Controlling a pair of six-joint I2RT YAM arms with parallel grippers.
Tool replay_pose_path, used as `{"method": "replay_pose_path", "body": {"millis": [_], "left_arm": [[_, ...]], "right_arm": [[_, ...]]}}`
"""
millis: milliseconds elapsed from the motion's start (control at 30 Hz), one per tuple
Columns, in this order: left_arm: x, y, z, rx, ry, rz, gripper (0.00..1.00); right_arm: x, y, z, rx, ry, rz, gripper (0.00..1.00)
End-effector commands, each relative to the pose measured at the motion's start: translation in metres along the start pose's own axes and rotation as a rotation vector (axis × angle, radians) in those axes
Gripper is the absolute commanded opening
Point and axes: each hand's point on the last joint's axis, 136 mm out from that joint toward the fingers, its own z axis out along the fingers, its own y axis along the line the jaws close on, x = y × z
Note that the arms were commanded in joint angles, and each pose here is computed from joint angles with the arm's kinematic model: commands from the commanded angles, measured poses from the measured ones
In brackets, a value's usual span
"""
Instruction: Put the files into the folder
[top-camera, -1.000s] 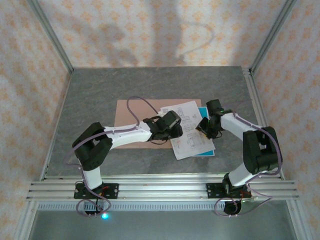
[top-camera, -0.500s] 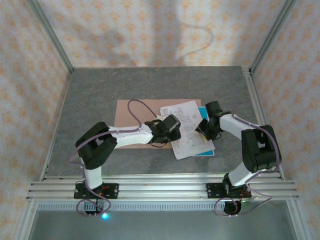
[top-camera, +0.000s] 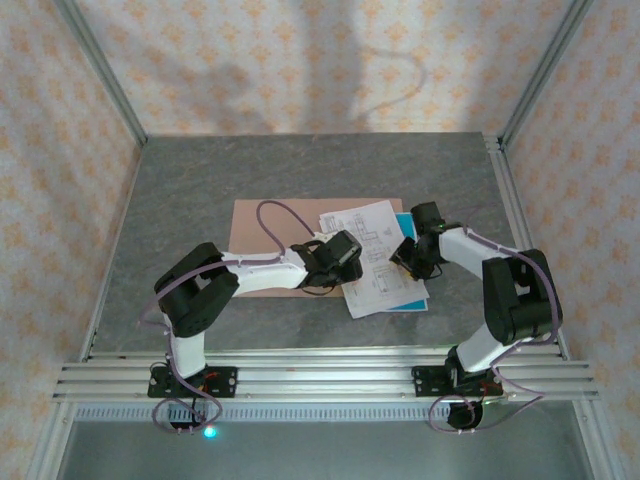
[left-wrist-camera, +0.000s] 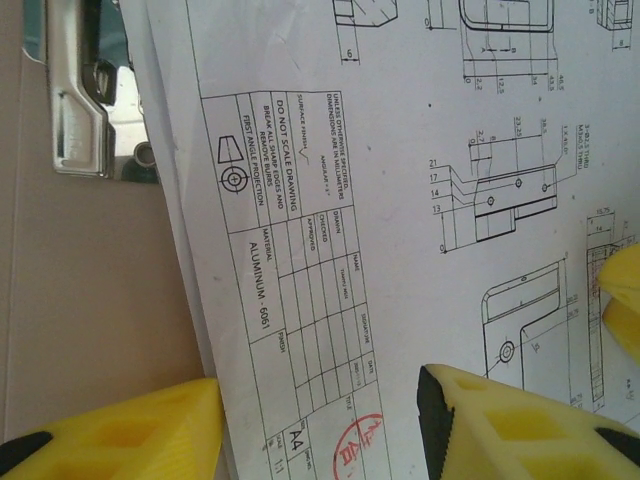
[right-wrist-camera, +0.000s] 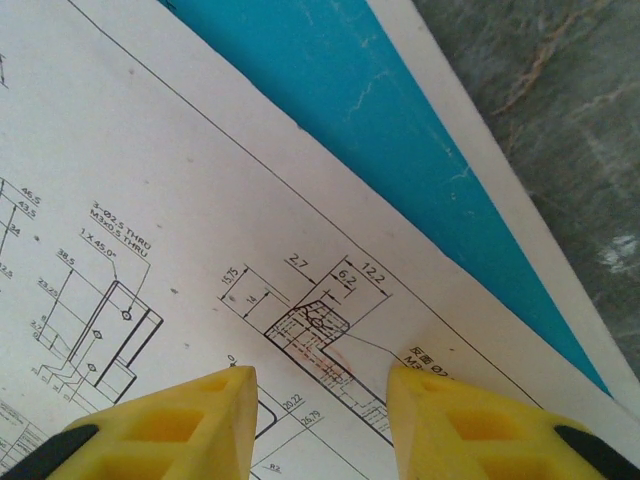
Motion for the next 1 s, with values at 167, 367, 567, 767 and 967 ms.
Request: {"method": "replay_pose_path", "body": {"millis": [167,367,567,767,967], "left_arm": [[0.003,0.002,0.002,-0.007,-0.022,-0.006,0.49],[0.001,-0.003,-0.006,0.009,-0.038,-0.006,0.46],[0.0,-0.007,-0.01,0.015,-0.041,0.003,0.44],[0.001,-0.011,-0.008,0.028,-0.037,0.0,0.37],[0.002,-0.013,-0.004,0.029,-0.03,0.006,0.24]], "right_arm": [[0.005,-0.005,0.007,0.023,0.018,0.003,0.4],[0.006,-0.004,0.008,0.022,0.024,0.004,0.4],[0.006,-0.005,0.009,0.025,0.026,0.003,0.4],[0.006,-0.006,0.009,0.028,0.024,0.007,0.4],[0.005,-0.007,0.009,0.034,0.022,0.007,0.4]]}}
